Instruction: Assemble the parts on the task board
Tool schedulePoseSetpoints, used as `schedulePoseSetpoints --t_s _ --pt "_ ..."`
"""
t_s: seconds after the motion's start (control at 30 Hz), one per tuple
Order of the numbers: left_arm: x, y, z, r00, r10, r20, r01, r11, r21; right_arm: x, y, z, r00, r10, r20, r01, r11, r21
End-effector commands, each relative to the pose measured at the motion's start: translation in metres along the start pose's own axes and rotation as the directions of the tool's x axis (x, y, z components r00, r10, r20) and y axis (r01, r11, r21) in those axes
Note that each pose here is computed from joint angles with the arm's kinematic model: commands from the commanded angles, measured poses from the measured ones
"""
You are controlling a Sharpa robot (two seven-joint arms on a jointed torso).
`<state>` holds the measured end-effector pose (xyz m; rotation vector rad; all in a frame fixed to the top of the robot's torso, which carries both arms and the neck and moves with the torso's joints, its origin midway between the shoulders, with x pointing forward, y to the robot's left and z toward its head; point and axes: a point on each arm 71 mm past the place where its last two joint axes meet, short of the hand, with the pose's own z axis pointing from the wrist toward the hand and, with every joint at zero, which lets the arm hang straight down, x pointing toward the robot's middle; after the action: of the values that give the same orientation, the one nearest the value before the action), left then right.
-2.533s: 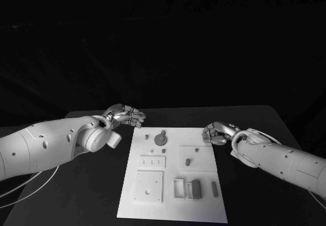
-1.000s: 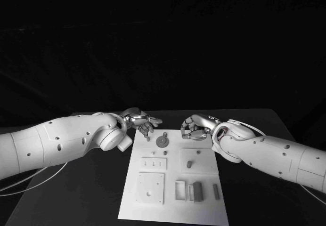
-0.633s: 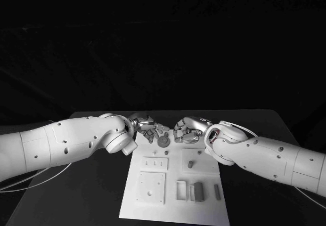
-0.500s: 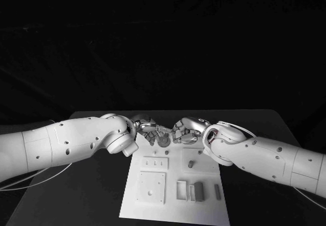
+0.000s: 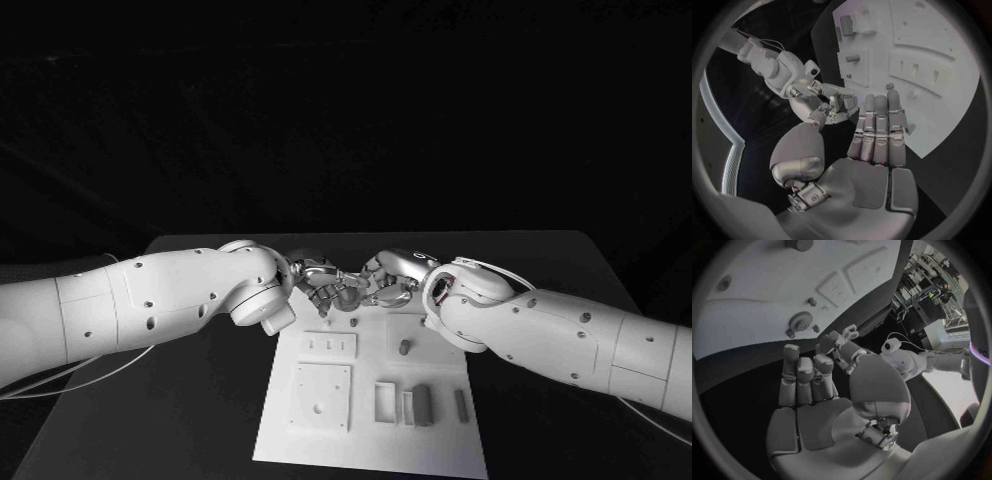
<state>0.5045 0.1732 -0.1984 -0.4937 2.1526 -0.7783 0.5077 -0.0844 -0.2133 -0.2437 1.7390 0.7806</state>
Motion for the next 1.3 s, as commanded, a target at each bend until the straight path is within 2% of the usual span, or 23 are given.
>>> schedulePoseSetpoints --t_s 0.03,0.37,0.97,1.3 --pt "0.0038 -0.0017 0.0009 0.999 0.035 -0.030 -0.036 0.999 -0.017 0.002 0.004 0.001 1.000 -0.014 -0.015 0.014 1.000 -0.007" --pt "0.0036 -0.0027 0.0016 0.999 0.032 -0.016 -0.032 0.999 -0.017 0.003 0.012 0.000 1.000 -0.010 -0.015 0.010 1.000 -0.028" --pt "0.0064 -0.0029 0.0022 0.998 0.049 -0.040 -0.050 0.998 -0.032 0.005 0.019 0.000 1.000 -0.009 -0.017 0.009 0.999 -0.042" --pt "0.0053 -0.0033 0.0022 0.999 0.043 -0.023 -0.044 0.999 -0.029 0.005 0.020 0.001 1.000 -0.013 -0.021 0.012 0.999 -0.040"
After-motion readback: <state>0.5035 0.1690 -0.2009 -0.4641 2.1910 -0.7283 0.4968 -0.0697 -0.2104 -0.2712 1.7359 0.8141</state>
